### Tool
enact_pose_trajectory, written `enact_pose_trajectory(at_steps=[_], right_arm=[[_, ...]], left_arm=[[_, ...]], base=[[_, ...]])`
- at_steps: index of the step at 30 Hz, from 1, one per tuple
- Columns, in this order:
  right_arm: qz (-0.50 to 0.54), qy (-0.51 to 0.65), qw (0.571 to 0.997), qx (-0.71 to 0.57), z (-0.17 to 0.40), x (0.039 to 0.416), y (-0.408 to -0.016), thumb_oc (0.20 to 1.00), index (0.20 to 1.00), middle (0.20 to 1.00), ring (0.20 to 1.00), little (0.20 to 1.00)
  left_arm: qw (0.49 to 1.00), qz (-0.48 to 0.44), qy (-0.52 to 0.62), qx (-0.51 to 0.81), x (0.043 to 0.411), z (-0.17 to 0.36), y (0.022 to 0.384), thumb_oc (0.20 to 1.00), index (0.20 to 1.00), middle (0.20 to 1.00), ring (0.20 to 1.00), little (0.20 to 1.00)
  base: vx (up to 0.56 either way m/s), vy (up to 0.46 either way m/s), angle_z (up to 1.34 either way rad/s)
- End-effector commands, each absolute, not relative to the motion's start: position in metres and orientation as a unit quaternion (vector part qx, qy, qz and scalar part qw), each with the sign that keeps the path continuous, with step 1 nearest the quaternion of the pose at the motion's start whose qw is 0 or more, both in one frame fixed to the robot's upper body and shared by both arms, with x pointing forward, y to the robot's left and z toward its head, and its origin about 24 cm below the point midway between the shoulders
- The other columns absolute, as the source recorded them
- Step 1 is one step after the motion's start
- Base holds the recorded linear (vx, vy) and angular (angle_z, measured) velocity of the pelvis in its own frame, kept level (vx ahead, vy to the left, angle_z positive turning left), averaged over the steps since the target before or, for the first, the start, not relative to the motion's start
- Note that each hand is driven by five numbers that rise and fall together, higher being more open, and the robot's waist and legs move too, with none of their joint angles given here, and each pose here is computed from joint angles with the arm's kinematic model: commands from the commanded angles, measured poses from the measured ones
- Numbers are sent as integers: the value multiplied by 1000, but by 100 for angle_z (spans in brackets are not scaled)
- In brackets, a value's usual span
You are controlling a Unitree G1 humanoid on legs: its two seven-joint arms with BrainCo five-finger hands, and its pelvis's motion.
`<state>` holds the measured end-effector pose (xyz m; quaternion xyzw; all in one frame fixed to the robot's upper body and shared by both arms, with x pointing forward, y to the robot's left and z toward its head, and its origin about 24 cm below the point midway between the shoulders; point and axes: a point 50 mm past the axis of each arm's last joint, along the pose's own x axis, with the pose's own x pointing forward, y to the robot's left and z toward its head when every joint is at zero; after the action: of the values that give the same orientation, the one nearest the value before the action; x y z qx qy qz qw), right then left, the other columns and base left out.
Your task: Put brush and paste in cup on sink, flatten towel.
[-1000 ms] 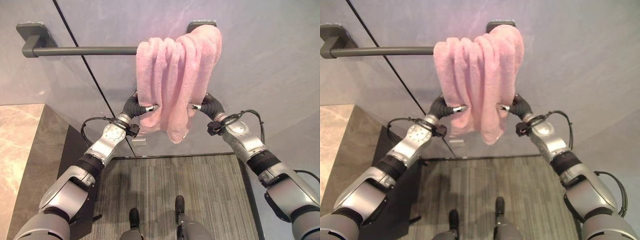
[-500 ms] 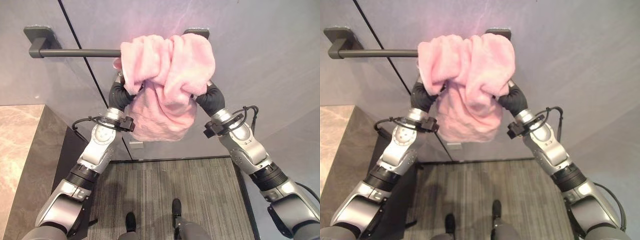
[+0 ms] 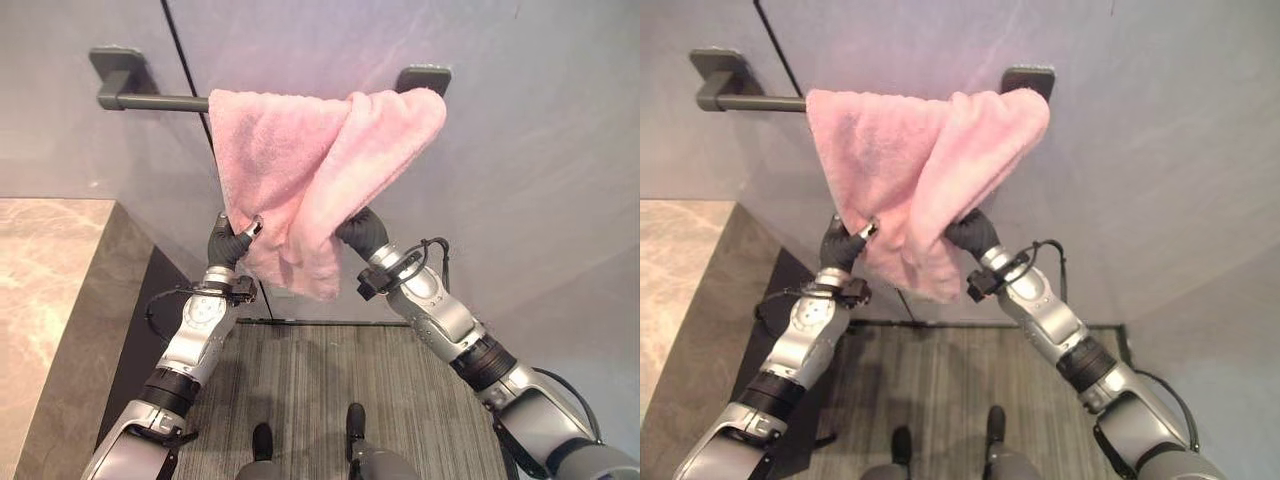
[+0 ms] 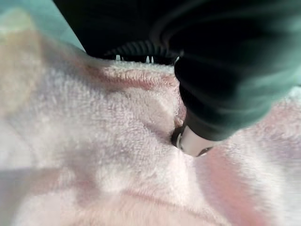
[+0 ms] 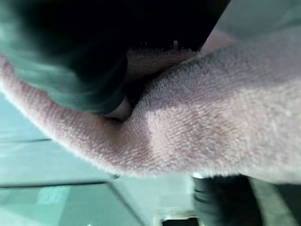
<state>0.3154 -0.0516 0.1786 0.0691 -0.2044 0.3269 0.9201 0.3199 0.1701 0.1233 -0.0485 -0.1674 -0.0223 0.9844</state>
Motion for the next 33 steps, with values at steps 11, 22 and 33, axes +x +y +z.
enact_pose_trajectory(at_steps=[11,22,33], right_arm=[[424,-420,790,139,280,250,-24,200,200,200,200,200],[357,-321,872,96,227,284,-33,200,200,200,200,200],[292,-136,944,67,133,312,-29,200,200,200,200,200]], left_arm=[[898,-31,-432,-83,291,243,165,200,200,200,200,200],[951,25,-301,-59,300,177,189,200,200,200,200,200],[995,65,-79,5,321,75,191,310,310,310,310,310]], base=[[3,3,0],[0,1,0],[9,4,-1]])
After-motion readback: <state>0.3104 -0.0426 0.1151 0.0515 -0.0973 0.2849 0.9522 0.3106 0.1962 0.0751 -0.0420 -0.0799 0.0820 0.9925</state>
